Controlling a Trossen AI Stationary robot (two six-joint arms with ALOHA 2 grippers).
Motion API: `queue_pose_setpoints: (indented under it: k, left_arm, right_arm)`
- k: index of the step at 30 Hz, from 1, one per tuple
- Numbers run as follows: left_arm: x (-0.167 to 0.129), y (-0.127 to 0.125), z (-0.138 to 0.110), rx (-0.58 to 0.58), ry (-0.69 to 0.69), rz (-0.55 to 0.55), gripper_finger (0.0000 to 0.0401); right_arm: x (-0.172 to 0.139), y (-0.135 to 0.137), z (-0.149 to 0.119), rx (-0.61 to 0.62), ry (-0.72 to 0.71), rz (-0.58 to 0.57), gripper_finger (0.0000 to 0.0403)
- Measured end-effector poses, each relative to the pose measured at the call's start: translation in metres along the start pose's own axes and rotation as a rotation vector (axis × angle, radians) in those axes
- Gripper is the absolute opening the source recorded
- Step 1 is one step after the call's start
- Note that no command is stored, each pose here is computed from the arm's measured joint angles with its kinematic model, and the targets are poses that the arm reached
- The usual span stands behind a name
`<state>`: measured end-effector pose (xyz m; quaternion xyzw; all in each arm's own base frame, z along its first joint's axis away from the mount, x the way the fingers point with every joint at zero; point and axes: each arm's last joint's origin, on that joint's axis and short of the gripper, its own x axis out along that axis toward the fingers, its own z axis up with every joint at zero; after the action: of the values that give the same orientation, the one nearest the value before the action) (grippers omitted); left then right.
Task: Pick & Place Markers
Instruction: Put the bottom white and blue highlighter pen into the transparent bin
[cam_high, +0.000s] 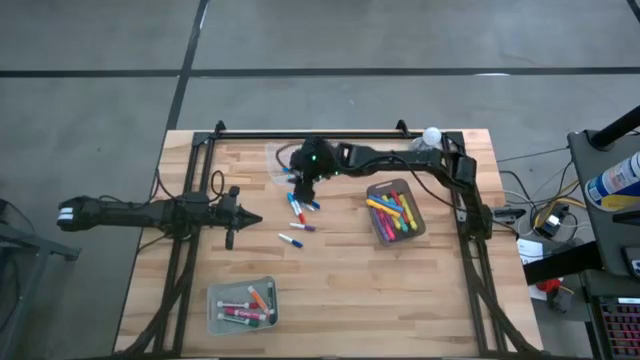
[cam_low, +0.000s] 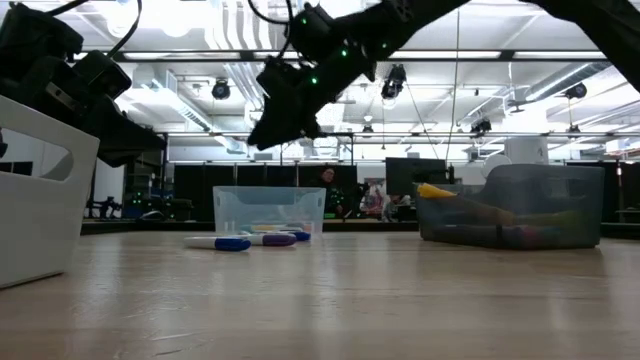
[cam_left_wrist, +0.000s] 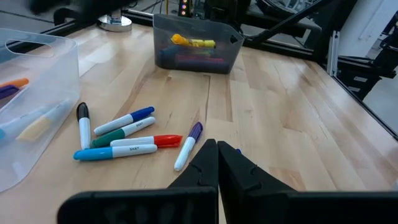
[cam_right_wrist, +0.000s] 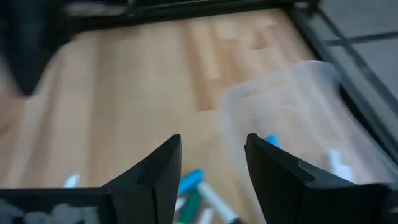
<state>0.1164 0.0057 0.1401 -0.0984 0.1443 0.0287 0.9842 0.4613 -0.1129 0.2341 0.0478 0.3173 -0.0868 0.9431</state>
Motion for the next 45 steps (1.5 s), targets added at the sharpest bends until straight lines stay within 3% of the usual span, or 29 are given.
queue_pose_setpoints:
  k: [14, 20, 33, 45]
  left_arm:
    - [0.000, 0.000, 0.000, 0.000, 0.000, 0.000, 0.0000]
    - [0.000, 0.000, 0.000, 0.000, 0.000, 0.000, 0.0000]
    - [0.000, 0.000, 0.000, 0.000, 0.000, 0.000, 0.0000]
    - [0.000, 0.000, 0.000, 0.000, 0.004, 0.000, 0.0000]
  right_arm:
    - [-0.006, 0.121, -0.020, -0.204, 0.110, 0.193, 0.0144]
    - [-0.009, 0.153, -0.028, -0.240, 0.111, 0.195, 0.0134]
    - [0.005, 0.157, -0.062, -0.098, 0.091, 0.134, 0.0123]
    - [0.033, 0.155, -0.101, -0.073, 0.110, 0.095, 0.0109]
